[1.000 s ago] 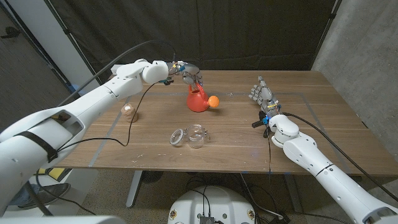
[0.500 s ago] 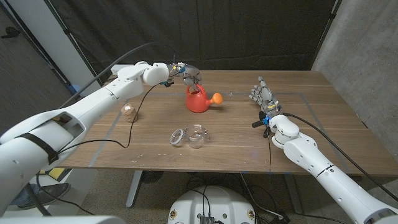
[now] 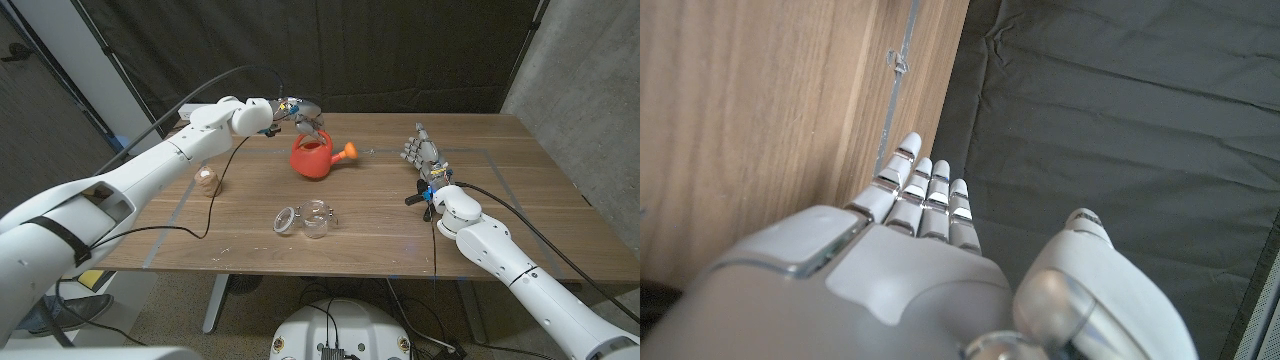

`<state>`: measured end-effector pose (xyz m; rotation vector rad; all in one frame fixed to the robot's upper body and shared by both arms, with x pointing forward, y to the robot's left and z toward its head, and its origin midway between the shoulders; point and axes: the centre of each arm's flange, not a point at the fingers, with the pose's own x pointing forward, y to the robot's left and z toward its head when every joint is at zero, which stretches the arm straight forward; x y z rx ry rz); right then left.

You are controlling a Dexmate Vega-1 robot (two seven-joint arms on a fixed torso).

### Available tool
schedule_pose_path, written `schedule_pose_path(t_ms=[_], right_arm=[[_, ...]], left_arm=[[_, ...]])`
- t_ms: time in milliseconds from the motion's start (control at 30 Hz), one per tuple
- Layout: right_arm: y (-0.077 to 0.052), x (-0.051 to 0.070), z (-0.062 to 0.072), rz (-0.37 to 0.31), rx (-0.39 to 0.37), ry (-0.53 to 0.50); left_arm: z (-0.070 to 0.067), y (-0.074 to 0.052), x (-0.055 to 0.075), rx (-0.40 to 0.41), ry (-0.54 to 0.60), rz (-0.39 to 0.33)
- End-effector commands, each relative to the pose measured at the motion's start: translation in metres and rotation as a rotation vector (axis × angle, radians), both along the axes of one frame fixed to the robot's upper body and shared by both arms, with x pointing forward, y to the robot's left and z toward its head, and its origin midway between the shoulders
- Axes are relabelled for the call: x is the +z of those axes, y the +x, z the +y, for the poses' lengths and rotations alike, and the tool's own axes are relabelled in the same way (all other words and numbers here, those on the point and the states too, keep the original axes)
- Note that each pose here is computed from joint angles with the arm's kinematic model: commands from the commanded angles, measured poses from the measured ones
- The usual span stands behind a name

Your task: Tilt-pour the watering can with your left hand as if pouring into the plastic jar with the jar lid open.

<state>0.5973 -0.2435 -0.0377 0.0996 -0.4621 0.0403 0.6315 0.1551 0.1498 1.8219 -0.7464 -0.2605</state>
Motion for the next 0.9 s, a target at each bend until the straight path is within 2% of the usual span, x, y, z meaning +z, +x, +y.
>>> schedule_pose_path(t_ms=[33,433,900], right_arm=[[0.001,-0.001,-0.003,-0.004,0.008,0.006],[-0.002,-0.004,-0.006,-0.008,0.012,0.016],[-0.009,-0.010,-0.012,-0.012,0.008,0.035]], left_arm=[[0.001,-0.005,0.002,-0.009,-0.059,-0.016],[-0.001,-0.008,0.000,-0.014,-0.068,-0.004],[-0.012,-0.012,0.003,-0.040,-0.080,0.002]])
